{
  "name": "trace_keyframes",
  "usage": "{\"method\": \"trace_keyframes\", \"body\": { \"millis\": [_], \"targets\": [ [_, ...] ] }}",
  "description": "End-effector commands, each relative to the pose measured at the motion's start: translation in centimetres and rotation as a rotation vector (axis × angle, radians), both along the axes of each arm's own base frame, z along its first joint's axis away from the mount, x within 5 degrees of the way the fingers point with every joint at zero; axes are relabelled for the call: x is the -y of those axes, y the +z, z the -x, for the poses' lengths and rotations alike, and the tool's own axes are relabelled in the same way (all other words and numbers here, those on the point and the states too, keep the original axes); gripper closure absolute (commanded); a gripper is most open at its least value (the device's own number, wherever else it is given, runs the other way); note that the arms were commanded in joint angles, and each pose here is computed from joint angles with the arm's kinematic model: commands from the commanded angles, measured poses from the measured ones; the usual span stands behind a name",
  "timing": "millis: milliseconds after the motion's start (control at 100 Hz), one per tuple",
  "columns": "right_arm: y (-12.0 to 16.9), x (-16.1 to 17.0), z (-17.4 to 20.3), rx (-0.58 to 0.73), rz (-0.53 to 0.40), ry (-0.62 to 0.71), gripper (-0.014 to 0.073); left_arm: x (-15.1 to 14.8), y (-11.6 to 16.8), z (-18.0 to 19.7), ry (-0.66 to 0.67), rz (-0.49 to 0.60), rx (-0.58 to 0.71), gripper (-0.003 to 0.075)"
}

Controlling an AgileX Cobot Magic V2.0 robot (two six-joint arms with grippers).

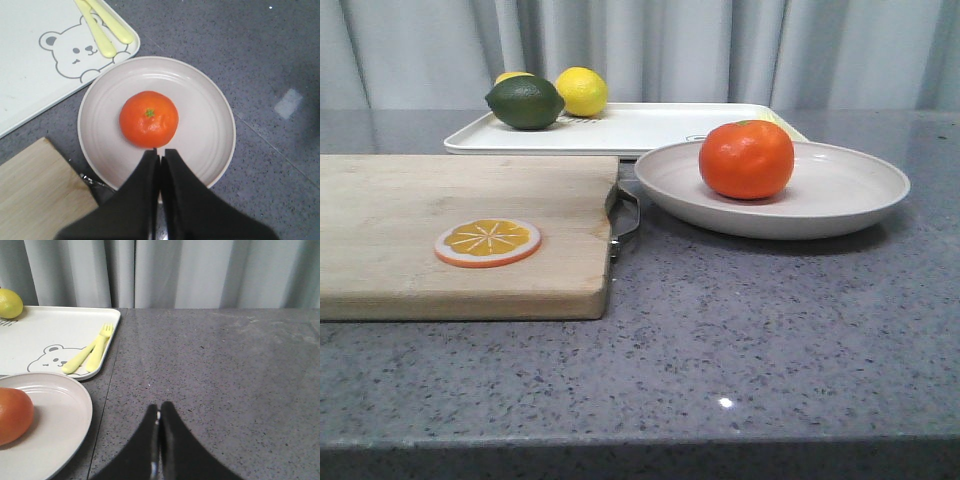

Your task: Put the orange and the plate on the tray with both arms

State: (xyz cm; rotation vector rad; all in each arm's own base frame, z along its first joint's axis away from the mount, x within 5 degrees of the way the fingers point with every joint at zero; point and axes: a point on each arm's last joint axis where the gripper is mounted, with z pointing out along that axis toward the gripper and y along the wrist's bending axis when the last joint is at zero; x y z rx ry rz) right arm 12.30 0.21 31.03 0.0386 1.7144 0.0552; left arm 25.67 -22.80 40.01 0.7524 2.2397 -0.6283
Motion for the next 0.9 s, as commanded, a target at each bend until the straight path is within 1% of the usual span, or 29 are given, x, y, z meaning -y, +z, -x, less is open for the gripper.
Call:
{"method": "trace_keyframes", "body": {
  "millis": [0,220,470,640,890],
  "targets": [
    [1.6,0.0,-0.2,0.089,0.014,0.004,0.0662,-1.8,2.2,1.8,0.032,0.098,0.106,0.0741],
    [1.6,0.0,-0.2,0.083,0.014,0.004,0.0662,-5.1,0.0,5.6,0.082,0.147,0.136,0.0741],
    [1.6,0.0,-0.2,0.081,0.014,0.004,0.0662,-8.7,-2.4,9.7,0.102,0.164,0.176,0.0741],
    [1.5,0.0,-0.2,0.078,0.014,0.004,0.0662,-10.7,-4.1,12.2,0.122,0.199,0.200,0.0741],
    [1.3,0.0,-0.1,0.047,0.015,0.001,0.0662,-13.0,-4.8,14.9,0.127,0.245,0.259,0.0741]
  ]
}}
